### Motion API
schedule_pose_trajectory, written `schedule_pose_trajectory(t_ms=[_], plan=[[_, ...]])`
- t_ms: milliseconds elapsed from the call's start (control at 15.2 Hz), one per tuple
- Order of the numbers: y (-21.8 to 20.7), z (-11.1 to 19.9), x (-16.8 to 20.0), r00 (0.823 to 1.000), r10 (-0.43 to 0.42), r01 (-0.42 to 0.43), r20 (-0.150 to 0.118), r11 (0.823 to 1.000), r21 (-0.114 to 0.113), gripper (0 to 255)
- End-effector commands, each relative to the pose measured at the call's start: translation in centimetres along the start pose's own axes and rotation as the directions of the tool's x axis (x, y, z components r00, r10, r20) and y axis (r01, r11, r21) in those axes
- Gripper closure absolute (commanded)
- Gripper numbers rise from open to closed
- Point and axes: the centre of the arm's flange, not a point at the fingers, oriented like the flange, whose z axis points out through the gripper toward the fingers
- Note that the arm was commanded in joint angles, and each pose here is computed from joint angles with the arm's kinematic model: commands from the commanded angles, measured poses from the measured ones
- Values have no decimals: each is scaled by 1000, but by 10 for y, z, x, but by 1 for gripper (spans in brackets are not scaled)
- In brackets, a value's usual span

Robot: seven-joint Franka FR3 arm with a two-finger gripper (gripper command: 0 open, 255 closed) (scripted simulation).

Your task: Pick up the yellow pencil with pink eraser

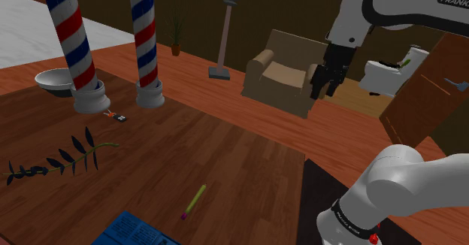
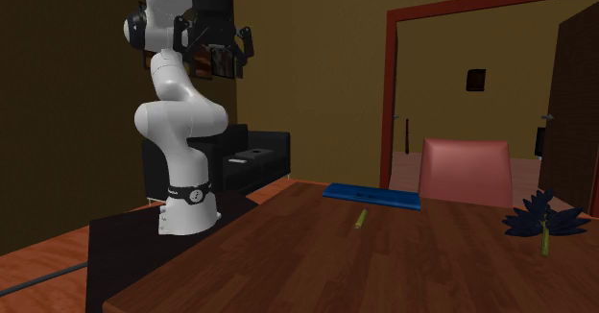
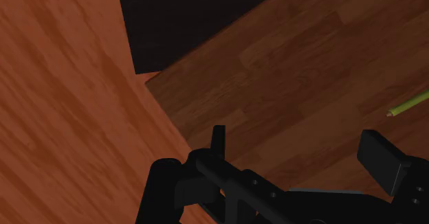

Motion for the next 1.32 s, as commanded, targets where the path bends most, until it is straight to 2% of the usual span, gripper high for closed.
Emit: schedule_pose_trajectory(t_ms=[0, 264, 594, 924, 1254], plan=[[0, 0, 0, 1000, 0, 0, 0, 1000, 0, 0], [-35, 38, 2, 996, 93, -93, 6, 996, 12, 0], [-78, 85, 9, 978, 208, -209, 16, 978, 26, 0], [-121, 131, 21, 947, 320, -321, 27, 946, 39, 0], [-164, 177, 37, 903, 428, -429, 40, 902, 51, 0]])
